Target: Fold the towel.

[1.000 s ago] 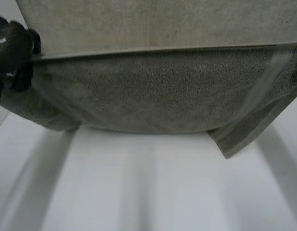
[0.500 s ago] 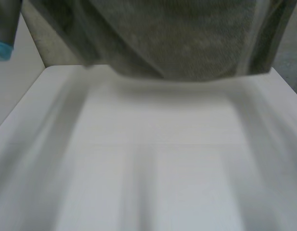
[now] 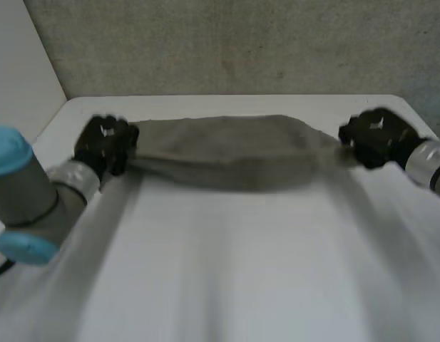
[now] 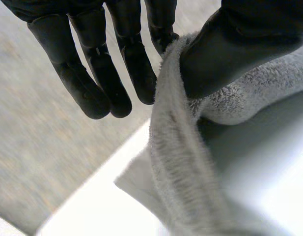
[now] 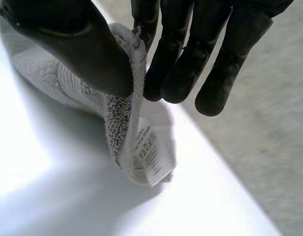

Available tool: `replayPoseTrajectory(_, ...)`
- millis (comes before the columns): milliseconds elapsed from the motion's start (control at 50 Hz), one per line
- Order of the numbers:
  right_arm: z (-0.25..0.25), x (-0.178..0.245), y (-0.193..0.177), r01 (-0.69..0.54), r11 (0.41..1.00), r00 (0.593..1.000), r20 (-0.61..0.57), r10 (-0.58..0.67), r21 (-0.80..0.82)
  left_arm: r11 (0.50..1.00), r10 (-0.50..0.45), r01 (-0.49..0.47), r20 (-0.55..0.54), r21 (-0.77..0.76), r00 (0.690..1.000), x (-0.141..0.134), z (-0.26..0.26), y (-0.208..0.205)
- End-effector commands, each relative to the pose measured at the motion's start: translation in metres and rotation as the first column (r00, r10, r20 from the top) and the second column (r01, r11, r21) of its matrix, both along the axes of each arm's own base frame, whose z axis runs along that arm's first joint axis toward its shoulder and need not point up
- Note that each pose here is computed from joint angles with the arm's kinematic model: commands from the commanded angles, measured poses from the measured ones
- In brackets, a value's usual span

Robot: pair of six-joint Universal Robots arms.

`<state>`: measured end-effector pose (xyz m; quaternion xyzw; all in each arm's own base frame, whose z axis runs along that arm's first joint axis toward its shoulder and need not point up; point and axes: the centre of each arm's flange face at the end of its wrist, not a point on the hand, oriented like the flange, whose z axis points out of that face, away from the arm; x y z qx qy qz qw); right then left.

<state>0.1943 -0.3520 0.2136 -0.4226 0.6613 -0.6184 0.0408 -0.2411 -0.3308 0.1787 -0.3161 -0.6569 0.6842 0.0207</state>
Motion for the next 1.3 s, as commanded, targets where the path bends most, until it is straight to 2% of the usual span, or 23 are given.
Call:
replayPoseTrajectory(20,-0.011,-0.007,0.022,-0.017,1.000,0.997,-0.074,0.017,0.005,0.997,0.045,-0.047,0.040,0.058,0.998,0.023,-0.024,0.015)
replayPoseTrajectory(60,0.020,-0.013,0.039,0.002,0.997,0.998,-0.070,-0.008,-0.073,0.997,0.058,-0.059,0.038,0.045,0.998,0.029,-0.014,0.026)
replayPoseTrajectory(140,0.036,-0.022,0.050,0.033,0.993,0.997,-0.068,-0.042,-0.117,0.998,0.062,-0.062,0.025,0.004,0.998,0.033,0.005,0.037)
replayPoseTrajectory(280,0.078,-0.043,0.073,0.116,0.970,0.989,-0.069,-0.134,-0.216,0.988,0.064,-0.067,-0.022,-0.140,0.998,0.041,0.062,0.080)
replayPoseTrajectory(380,0.111,-0.064,0.087,0.203,0.945,0.971,-0.069,-0.228,-0.255,0.977,0.064,-0.070,-0.038,-0.201,0.997,0.046,0.091,0.102)
replayPoseTrajectory(540,0.110,-0.066,0.091,0.210,0.955,0.971,-0.070,-0.229,-0.210,0.985,0.043,-0.046,-0.022,-0.164,0.999,0.045,0.092,0.112)
replayPoseTrajectory(680,0.079,-0.068,0.070,0.190,0.978,0.979,-0.062,-0.195,-0.082,0.997,0.011,-0.011,0.005,-0.077,1.000,0.040,0.067,0.095)
replayPoseTrajectory(800,0.067,-0.054,0.048,0.132,0.990,0.988,-0.070,-0.135,-0.050,0.999,0.000,0.000,0.012,-0.053,1.000,0.028,0.057,0.046)
replayPoseTrajectory(820,0.068,-0.045,0.037,0.104,0.992,0.991,-0.073,-0.109,-0.065,0.998,0.002,-0.001,0.010,-0.066,1.000,0.024,0.059,0.029)
replayPoseTrajectory(840,0.071,-0.038,0.023,0.101,0.991,0.991,-0.075,-0.108,-0.091,0.998,0.002,-0.001,0.010,-0.066,1.000,0.024,0.059,0.029)
replayPoseTrajectory(860,0.071,-0.038,0.023,0.101,0.991,0.991,-0.075,-0.108,-0.091,0.995,0.011,-0.011,0.001,-0.097,1.000,0.022,0.068,0.011)
replayPoseTrajectory(900,0.099,-0.027,-0.005,0.145,0.965,0.987,-0.042,-0.158,-0.219,0.990,0.019,-0.020,-0.012,-0.139,1.000,0.018,0.083,-0.004)
replayPoseTrajectory(920,0.099,-0.027,-0.005,0.146,0.965,0.986,-0.042,-0.159,-0.220,0.981,0.031,-0.036,-0.032,-0.193,0.999,0.015,0.104,-0.013)
replayPoseTrajectory(940,0.123,-0.022,-0.012,0.180,0.934,0.983,0.019,-0.183,-0.308,0.966,0.047,-0.061,-0.065,-0.251,0.997,0.012,0.129,-0.019)
replayPoseTrajectory(960,0.123,-0.022,-0.012,0.180,0.934,0.983,0.019,-0.184,-0.308,0.966,0.047,-0.062,-0.065,-0.252,0.997,0.012,0.129,-0.019)
replayPoseTrajectory(1000,0.167,-0.016,-0.020,0.240,0.867,0.967,0.189,-0.172,-0.437,0.937,0.050,-0.101,-0.157,-0.333,0.986,0.007,0.168,-0.023)
replayPoseTrajectory(1020,0.168,-0.016,-0.020,0.240,0.867,0.967,0.190,-0.172,-0.437,0.937,0.050,-0.101,-0.158,-0.334,0.986,0.007,0.169,-0.023)
replayPoseTrajectory(1040,0.183,-0.020,-0.023,0.269,0.842,0.952,0.263,-0.158,-0.467,0.928,0.031,-0.108,-0.214,-0.357,0.976,0.005,0.184,-0.022)
replayPoseTrajectory(1060,0.195,-0.022,-0.021,0.282,0.835,0.938,0.320,-0.136,-0.472,0.928,0.031,-0.108,-0.214,-0.357,0.976,0.005,0.185,-0.022)
replayPoseTrajectory(1100,0.202,-0.022,-0.016,0.276,0.844,0.928,0.355,-0.111,-0.459,0.923,-0.008,-0.108,-0.300,-0.370,0.954,0.007,0.202,-0.018)
replayPoseTrajectory(1180,0.193,-0.023,-0.010,0.242,0.887,0.927,0.362,-0.092,-0.394,0.926,-0.028,-0.108,-0.351,-0.362,0.936,0.011,0.211,-0.009)
replayPoseTrajectory(1300,0.159,-0.020,-0.009,0.206,0.919,0.949,0.297,-0.105,-0.335,0.976,0.019,-0.088,-0.321,-0.201,0.947,0.014,0.152,-0.002)
